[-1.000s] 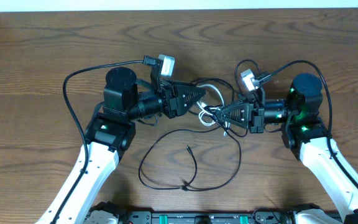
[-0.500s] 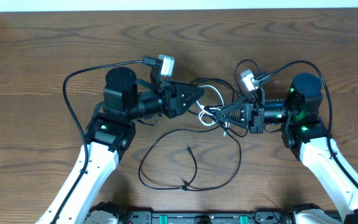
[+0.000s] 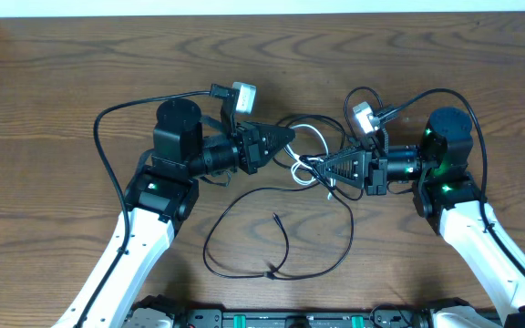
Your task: Untangle cables
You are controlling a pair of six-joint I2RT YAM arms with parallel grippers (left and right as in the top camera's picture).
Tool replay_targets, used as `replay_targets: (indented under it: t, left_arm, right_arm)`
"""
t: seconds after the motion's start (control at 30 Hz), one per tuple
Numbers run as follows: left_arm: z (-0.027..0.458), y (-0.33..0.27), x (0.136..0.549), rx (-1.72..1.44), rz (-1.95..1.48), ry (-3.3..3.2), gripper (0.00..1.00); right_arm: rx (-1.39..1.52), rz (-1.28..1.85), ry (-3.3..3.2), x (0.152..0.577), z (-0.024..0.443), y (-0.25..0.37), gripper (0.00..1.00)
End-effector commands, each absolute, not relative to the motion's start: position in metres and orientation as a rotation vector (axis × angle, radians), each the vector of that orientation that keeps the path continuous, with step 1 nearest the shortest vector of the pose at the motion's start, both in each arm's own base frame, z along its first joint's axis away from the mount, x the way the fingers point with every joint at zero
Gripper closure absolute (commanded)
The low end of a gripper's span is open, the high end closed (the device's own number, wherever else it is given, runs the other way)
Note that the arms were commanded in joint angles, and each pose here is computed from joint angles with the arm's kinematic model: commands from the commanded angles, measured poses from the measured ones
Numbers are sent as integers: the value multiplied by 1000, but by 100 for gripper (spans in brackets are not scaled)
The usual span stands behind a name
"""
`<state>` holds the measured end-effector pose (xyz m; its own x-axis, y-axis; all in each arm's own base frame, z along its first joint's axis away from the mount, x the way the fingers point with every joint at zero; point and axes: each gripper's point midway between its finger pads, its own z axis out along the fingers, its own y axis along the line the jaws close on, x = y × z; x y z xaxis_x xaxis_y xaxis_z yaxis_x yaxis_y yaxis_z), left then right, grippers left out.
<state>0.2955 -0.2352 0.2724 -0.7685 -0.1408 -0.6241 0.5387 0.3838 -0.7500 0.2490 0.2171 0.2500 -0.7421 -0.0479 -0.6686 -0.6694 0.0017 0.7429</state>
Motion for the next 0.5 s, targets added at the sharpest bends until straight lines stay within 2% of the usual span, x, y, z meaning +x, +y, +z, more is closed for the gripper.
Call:
replay_targets:
  t: [0.0, 0.07, 0.23, 0.37, 0.47]
  left_arm:
    - [281, -235, 296, 365, -1418, 2000, 93]
    - [281, -229, 301, 346, -1404, 1996, 93]
    - [301, -199, 313, 281, -1399, 1925, 92]
    - [332, -177, 310, 279, -1421, 1825, 93]
    - [346, -162, 305, 280, -1403, 1785, 93]
  right_arm:
    - [-782, 1786, 1798, 245, 253, 219, 98]
    - [-800, 1762, 1780, 246, 253, 219, 98]
    - [-541, 1507, 1976, 285, 211, 212, 99]
    - [-156, 1018, 2286, 325, 140, 166, 98]
    - [25, 704, 2399, 335, 109, 127, 98]
